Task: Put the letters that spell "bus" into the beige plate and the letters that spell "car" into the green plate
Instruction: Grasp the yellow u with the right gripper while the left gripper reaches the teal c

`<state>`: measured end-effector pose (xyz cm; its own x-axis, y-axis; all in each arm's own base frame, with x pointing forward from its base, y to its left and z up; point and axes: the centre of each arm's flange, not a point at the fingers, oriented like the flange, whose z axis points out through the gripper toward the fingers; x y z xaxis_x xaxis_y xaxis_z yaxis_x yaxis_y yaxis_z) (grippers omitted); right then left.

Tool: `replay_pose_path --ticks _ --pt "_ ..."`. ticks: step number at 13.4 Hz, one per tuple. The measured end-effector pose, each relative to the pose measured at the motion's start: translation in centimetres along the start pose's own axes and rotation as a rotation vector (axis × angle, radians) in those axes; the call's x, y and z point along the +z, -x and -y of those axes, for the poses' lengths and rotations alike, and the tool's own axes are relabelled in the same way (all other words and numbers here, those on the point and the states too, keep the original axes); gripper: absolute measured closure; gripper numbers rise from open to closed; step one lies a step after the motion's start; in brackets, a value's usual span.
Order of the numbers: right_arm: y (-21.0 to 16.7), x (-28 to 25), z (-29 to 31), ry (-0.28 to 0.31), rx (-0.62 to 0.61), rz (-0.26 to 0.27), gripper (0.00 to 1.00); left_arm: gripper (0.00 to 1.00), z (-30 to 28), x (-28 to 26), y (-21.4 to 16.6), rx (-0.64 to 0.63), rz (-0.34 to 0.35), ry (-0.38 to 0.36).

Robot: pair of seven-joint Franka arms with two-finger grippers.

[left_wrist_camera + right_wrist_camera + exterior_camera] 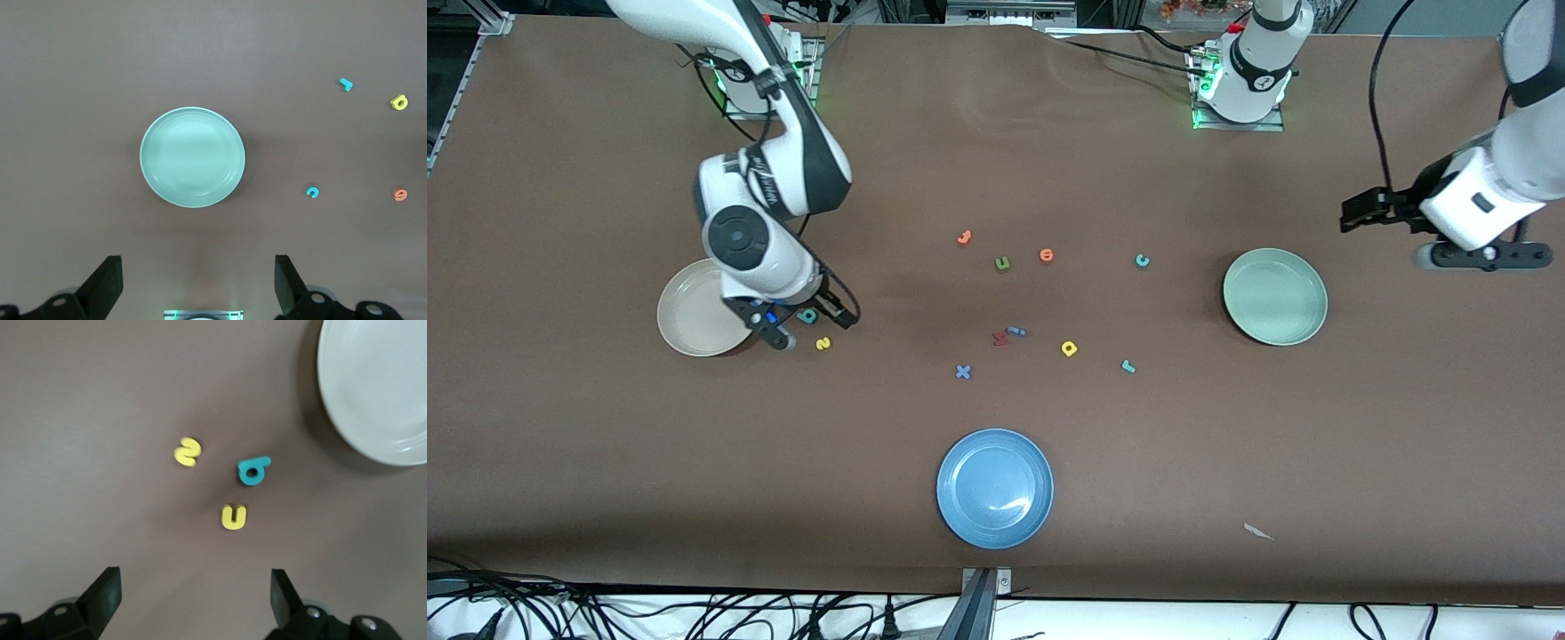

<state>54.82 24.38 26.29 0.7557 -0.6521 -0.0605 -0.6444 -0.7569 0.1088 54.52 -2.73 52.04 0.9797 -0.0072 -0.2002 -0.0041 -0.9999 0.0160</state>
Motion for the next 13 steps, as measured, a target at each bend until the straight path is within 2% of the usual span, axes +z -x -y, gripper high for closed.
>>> replay_pose_path --ticks 5,9,10,13 --pt "0.4 5.7 -3.6 -0.049 0.021 -0.045 0.01 0.00 -3.1 8.4 -1.1 0.028 -0.041 0.058" --pt "0.6 6.3 -4.1 -0.051 0.010 -0.048 0.03 0.00 -7.0 12.9 -0.8 0.077 -0.084 0.049" --pt "0.6 6.4 -4.1 -0.051 0.008 -0.048 0.08 0.00 -7.5 13.8 -0.7 0.085 -0.090 0.048" --pt "0.5 6.9 -4.2 -0.060 0.009 -0.057 0.09 0.00 -9.7 17.0 -0.9 0.122 -0.099 0.045"
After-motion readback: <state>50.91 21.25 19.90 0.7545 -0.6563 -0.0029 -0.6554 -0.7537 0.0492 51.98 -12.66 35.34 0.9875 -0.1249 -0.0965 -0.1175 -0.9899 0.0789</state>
